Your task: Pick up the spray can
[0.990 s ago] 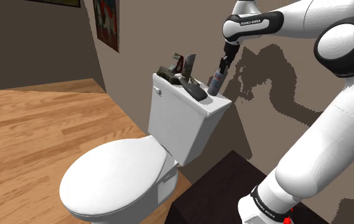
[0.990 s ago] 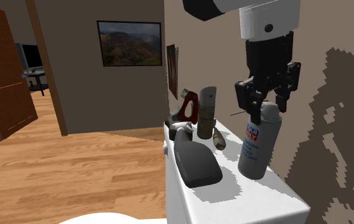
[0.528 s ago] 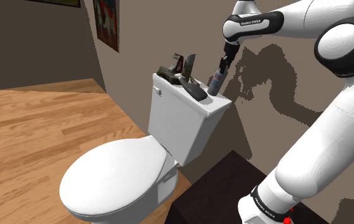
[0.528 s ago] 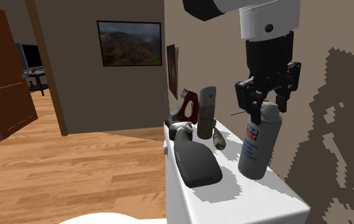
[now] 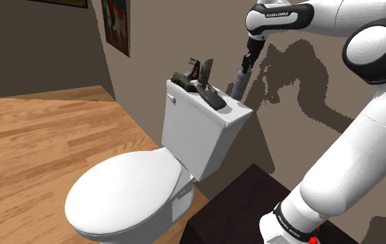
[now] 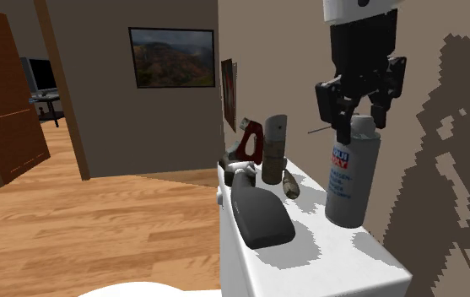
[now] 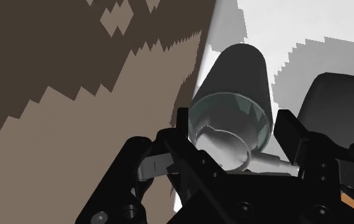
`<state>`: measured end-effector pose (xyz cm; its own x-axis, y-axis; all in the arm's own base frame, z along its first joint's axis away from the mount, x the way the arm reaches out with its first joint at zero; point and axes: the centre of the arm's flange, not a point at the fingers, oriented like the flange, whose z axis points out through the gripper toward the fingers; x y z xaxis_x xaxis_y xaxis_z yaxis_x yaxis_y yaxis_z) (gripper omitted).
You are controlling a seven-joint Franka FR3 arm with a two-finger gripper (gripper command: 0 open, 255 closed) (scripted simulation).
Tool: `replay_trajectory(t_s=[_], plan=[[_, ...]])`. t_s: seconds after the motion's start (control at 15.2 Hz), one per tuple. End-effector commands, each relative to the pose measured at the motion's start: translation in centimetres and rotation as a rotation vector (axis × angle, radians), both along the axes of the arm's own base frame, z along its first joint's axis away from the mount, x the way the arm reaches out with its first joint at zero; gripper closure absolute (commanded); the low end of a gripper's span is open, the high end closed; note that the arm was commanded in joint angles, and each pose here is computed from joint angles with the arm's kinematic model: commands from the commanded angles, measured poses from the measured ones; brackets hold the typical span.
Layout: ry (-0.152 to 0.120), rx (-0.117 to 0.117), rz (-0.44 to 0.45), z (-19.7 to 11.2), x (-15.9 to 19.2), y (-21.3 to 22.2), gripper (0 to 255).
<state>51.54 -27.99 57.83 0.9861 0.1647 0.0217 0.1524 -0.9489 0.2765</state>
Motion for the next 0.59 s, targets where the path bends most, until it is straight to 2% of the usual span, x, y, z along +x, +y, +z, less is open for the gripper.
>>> replay_trajectory(t_s=[0.0, 0.4, 0.53], plan=[[-0.001, 0.000, 0.000, 1.0, 0.0, 0.0, 255], [-0.001, 0.000, 0.000, 4.2, 0.0, 0.0, 255], [-0.001, 0.000, 0.000, 4.3, 0.0, 0.0, 255]])
